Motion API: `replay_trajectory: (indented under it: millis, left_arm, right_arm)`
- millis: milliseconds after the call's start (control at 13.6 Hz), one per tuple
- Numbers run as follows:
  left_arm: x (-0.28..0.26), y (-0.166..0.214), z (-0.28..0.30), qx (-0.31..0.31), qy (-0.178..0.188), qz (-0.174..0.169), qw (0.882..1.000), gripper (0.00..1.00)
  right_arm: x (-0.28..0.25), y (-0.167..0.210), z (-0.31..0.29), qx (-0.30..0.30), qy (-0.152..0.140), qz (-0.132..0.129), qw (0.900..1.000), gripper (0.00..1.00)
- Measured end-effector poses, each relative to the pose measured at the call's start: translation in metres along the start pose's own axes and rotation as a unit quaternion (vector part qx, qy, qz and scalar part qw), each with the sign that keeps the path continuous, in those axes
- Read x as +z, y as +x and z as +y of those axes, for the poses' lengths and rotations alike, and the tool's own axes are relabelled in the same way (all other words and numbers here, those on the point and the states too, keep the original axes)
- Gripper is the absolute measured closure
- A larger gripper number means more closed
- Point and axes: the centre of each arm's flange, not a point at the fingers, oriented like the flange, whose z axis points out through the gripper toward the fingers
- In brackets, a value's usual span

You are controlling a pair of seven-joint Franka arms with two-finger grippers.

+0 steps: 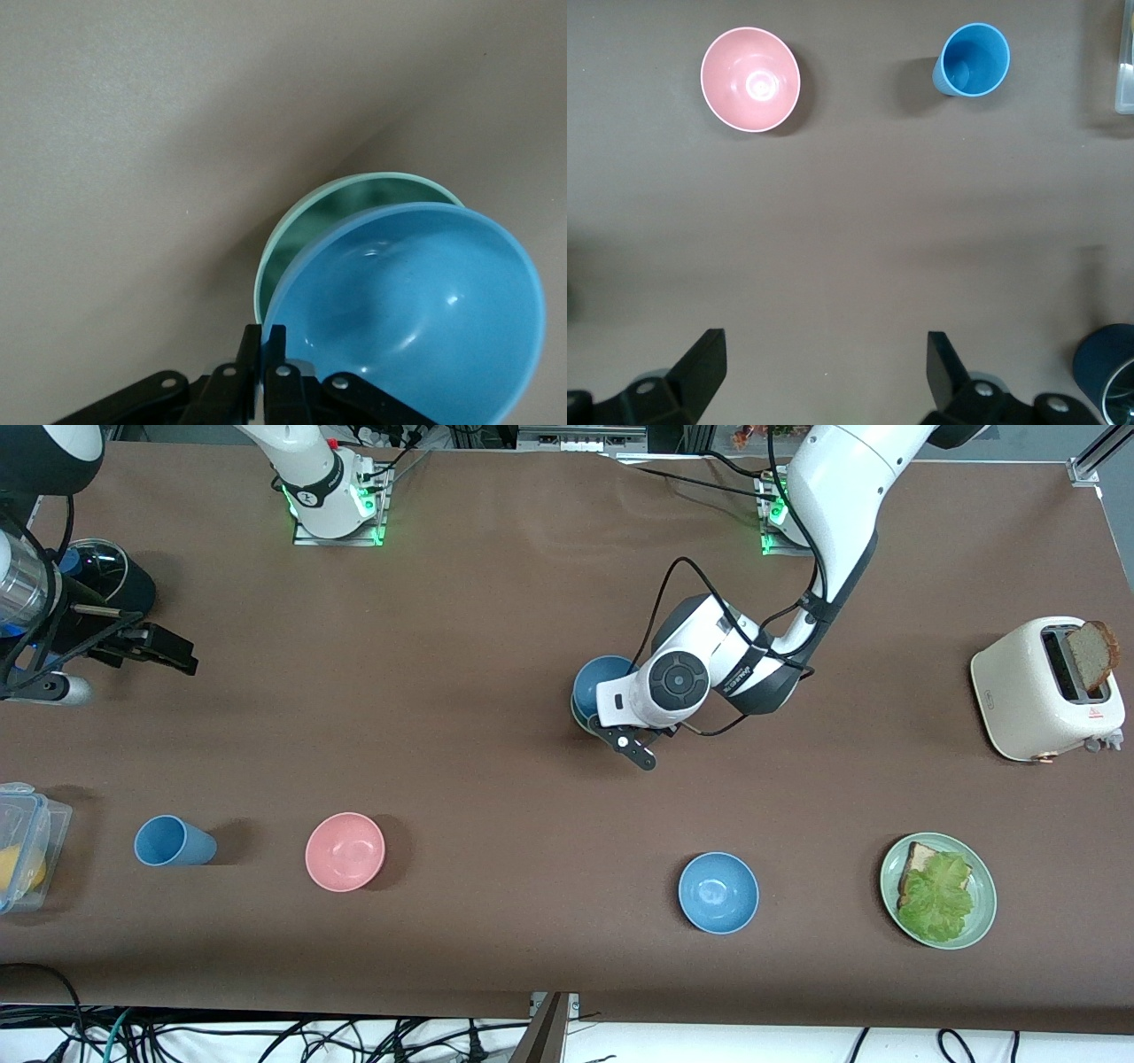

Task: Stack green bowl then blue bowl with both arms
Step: 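Carry the blue bowl over the green bowl and lower it inside, then open the left gripper and lift it away from the bowls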

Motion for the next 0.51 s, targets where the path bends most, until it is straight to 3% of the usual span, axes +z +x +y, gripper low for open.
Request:
replay_trajectory:
  millis: [294,368,515]
  left_arm:
    - [-0.012,0.004,0.000,0.000,0.001,0.016,1.000,0.51]
    - [-0.021,0.004,-0.002,-0.002,0.003,0.021,1.000,0.37]
    - [-0.054,-0.006,-0.022,-0.020,0.013,0.017,1.000,0.20]
  right_arm:
    - [0.001,0.000,0.000,0.000,0.000,-0.001,1.000,0.00]
    - [0.001,0.000,0.000,0.000,0.000,-0.001,1.000,0.00]
    - [0.001,0.001,0.000,0.000,0.000,-0.001,1.000,0.00]
